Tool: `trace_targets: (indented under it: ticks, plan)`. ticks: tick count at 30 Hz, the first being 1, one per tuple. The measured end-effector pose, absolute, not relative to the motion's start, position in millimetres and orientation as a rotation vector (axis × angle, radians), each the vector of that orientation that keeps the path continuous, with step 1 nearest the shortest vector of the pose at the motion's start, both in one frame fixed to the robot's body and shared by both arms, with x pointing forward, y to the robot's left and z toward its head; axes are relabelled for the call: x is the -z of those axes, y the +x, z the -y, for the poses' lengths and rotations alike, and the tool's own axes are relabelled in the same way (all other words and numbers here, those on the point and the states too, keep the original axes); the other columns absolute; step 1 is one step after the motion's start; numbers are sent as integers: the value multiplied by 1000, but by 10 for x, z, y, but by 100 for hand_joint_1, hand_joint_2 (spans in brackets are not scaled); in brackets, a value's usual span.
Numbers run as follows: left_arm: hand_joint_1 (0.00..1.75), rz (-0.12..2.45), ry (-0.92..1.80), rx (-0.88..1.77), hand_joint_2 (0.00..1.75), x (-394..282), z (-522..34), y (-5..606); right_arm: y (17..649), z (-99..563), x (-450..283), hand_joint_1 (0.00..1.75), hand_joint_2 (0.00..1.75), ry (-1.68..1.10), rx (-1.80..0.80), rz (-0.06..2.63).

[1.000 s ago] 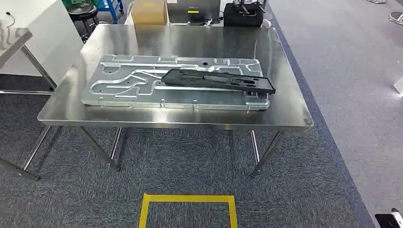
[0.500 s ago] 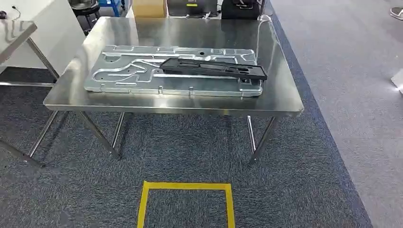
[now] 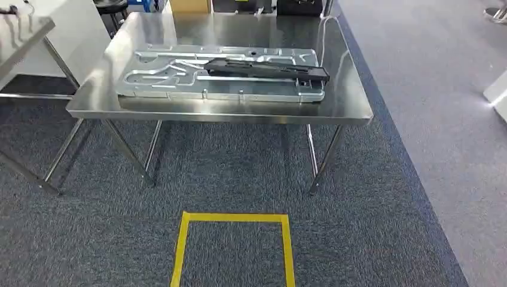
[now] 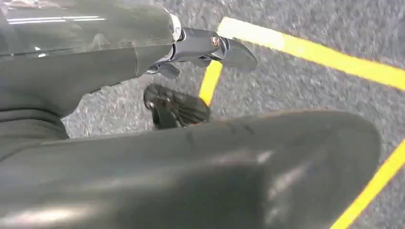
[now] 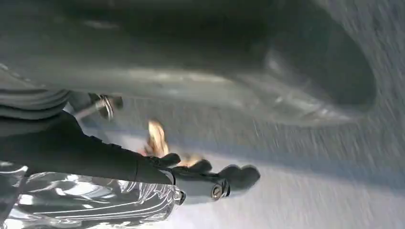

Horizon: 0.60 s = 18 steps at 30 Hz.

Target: Take the parts from the cabinet and place them on the table.

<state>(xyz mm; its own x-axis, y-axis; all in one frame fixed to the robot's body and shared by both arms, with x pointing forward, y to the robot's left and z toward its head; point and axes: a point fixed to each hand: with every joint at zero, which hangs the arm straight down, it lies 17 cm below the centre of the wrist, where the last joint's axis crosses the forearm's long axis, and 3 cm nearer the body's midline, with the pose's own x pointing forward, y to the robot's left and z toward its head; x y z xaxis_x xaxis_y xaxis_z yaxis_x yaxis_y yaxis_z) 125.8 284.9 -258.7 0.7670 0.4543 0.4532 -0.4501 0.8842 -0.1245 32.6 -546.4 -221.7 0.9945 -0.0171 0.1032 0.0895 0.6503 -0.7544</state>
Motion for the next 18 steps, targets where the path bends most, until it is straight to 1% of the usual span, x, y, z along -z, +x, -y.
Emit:
trace_targets:
  ticks: [3,7,10,12,18]
  plan:
    - [0,489,-6,-477,0,2593,-2844,1243,279,5039,2429,0,0,-730,53,44]
    - [0,484,-5,-453,0,2599,-2833,1234,259,4155,2700,0,0,-514,59,0]
    - [0,486,-7,-443,0,2597,-2829,1240,278,3655,2783,0,0,-406,79,-19]
    - [0,489,-9,-438,0,2593,-2824,1249,304,3476,2803,0,0,-364,85,-25]
    - [0,483,0,-435,0,2605,-2855,1199,279,3292,2822,0,0,-318,106,-37]
